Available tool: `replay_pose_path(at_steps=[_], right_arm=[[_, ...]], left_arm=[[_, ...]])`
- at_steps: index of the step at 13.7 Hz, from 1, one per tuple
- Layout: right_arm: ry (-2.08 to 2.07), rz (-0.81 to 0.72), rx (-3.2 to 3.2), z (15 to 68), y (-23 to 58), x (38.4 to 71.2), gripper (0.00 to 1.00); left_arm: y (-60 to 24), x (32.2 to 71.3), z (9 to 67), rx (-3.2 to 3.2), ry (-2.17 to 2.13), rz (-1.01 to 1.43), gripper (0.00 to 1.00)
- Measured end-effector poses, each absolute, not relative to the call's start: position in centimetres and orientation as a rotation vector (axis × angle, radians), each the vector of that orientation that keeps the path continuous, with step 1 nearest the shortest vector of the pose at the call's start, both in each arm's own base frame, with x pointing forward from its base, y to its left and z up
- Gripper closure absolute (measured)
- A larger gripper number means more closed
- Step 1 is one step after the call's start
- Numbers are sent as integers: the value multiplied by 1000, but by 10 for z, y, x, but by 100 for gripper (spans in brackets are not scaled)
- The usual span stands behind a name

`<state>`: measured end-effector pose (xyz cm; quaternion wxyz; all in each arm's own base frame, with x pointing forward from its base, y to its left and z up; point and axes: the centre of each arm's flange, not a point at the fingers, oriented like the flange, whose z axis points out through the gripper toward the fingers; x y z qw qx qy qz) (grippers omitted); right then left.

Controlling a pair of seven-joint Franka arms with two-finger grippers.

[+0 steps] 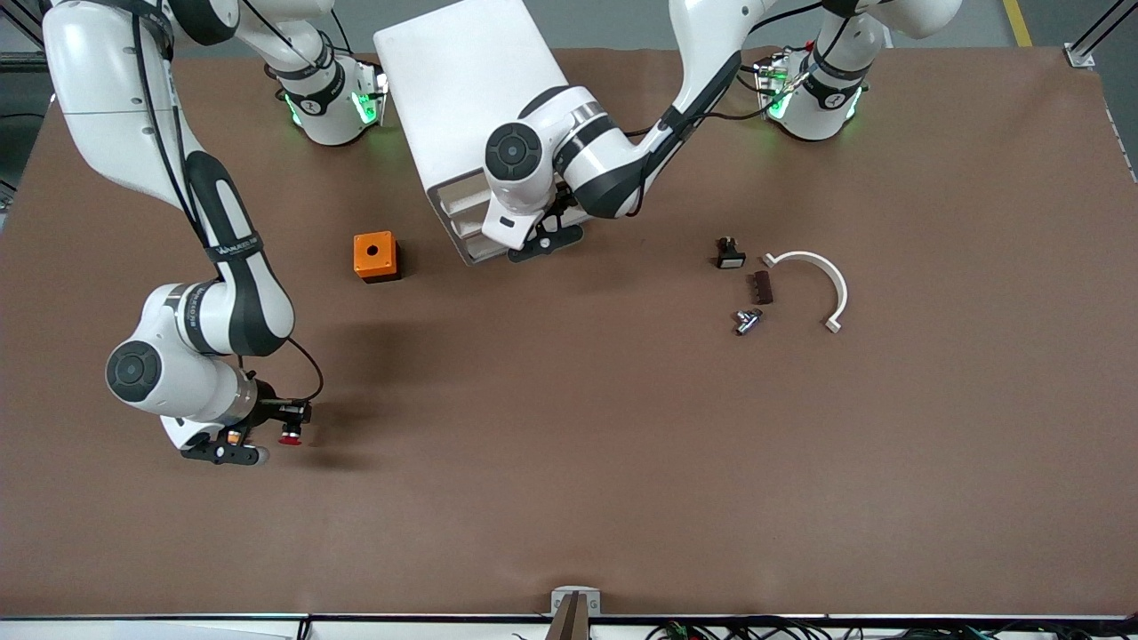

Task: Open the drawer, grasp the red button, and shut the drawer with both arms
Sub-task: 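Carry the red button toward the yellow button while the left gripper pushes drawer shut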

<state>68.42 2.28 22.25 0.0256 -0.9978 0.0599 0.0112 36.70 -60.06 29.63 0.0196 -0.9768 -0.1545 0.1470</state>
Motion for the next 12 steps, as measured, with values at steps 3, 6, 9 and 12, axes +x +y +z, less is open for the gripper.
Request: replay_pose_path(at_steps=[3, 6, 9, 12], right_arm=[[196, 35, -3086, 206, 18, 684, 60], [212, 23, -3087, 190, 12, 684, 60], [224, 12, -3086, 188, 6, 685, 49], [214, -45, -3080, 209, 10, 694, 20]], left_arm=[[-607, 356, 295, -3031, -441, 438, 0], [-611, 349, 295, -3032, -420, 433, 0], [-611, 348, 295, -3037, -383, 413, 0], [-610, 350, 295, -3055, -292, 412, 0]])
